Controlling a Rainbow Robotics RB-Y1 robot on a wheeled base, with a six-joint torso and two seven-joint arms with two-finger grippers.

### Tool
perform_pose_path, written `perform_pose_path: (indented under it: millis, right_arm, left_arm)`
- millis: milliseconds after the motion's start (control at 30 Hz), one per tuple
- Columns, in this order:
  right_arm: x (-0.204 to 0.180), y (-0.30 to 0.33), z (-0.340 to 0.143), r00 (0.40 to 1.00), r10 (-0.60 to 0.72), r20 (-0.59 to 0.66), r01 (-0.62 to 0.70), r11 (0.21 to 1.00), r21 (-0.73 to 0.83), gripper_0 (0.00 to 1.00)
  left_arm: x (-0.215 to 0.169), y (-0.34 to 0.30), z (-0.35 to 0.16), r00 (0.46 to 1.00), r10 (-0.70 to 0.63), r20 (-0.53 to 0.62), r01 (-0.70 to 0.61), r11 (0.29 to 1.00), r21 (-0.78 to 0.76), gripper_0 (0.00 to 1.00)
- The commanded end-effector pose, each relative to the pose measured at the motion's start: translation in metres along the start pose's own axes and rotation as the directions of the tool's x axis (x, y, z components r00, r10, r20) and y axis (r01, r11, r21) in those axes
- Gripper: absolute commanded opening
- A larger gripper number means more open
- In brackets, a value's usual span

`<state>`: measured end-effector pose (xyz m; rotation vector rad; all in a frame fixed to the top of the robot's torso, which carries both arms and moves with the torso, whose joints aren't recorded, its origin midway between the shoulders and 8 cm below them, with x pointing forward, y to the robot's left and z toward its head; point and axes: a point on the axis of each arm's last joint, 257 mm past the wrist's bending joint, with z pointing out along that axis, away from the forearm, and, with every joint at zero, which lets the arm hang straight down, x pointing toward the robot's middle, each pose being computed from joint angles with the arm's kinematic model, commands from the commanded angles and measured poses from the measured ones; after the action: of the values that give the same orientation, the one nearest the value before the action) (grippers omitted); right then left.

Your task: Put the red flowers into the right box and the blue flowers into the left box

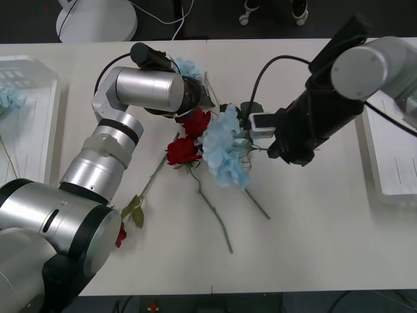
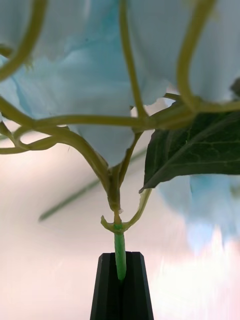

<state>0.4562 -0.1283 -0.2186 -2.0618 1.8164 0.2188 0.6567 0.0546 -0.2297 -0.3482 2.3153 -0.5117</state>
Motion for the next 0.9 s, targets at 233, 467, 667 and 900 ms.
perform_pose_path:
  millis: [233, 467, 667, 900]
  right_arm:
    - [0.08, -0.014, -0.112, 0.941, 0.329, 0.084, -0.333, 0.942, 0.039, 0.0]
    - [0.089, -0.034, -0.143, 0.815, 0.53, 0.235, -0.546, 0.838, 0.001, 0.0]
    - [0.057, -0.055, -0.152, 0.68, 0.643, 0.352, -0.674, 0.737, -0.044, 0.0]
    - [0.009, -0.056, -0.15, 0.488, 0.773, 0.405, -0.76, 0.604, -0.239, 0.0]
  left_arm:
    - [-0.015, -0.039, 0.001, 0.999, -0.005, 0.037, 0.003, 0.999, 0.039, 1.0]
    - [-0.014, -0.028, 0.011, 0.998, -0.008, 0.056, 0.006, 0.999, 0.034, 0.48]
    - [-0.016, -0.026, 0.011, 0.998, -0.001, 0.065, -0.001, 1.0, 0.03, 0.0]
    - [-0.025, -0.026, 0.01, 0.996, -0.015, 0.087, 0.011, 0.999, 0.045, 0.0]
